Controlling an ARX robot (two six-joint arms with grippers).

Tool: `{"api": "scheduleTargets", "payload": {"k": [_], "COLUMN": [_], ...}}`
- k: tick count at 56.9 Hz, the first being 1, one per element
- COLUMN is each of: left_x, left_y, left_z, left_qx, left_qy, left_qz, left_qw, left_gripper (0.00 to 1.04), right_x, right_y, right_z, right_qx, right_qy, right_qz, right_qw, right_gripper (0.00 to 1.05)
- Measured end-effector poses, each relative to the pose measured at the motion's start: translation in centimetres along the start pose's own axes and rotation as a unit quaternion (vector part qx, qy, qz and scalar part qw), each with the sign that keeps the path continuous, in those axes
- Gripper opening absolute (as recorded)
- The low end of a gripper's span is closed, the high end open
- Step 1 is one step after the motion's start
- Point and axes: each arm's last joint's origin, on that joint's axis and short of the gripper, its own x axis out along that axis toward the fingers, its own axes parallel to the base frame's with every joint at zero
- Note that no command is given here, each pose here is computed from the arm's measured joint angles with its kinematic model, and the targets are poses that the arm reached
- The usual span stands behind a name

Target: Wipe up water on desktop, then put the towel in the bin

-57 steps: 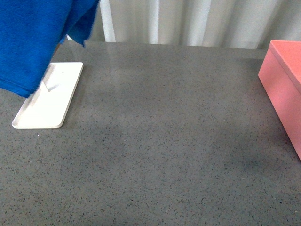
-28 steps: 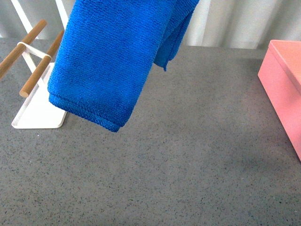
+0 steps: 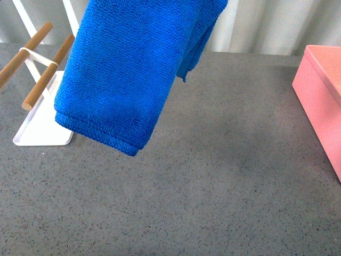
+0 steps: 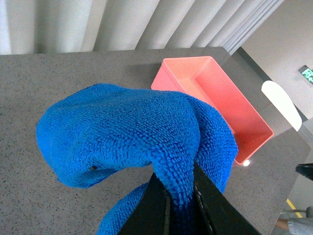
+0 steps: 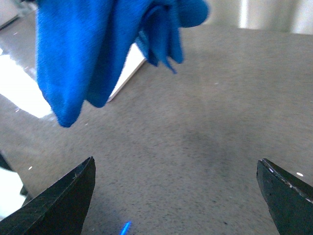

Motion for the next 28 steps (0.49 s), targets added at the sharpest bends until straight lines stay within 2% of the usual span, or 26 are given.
{"api": "scheduleTargets", "payload": {"k": [14,28], "left_x": [0.0,0.0], "left_y": [0.0,0.0], "left_z": [0.0,0.0], "left_qx": [0.0,0.0], "left_qy": [0.0,0.0], "left_qz": [0.0,0.0], "left_qw": [1.0,1.0], "left_gripper": [0.05,0.05], "right_x": [6.2,9.6], "right_y": [-1.3,-0.6], "right_z": [1.5,3.1], "right_qx": [-0.032,-0.03], "right_qy": [0.008,-0.016], "right_qz": [0.068,0.127], "right_qw": [0.997,0.991], "right_gripper": [0.98,0.98]}}
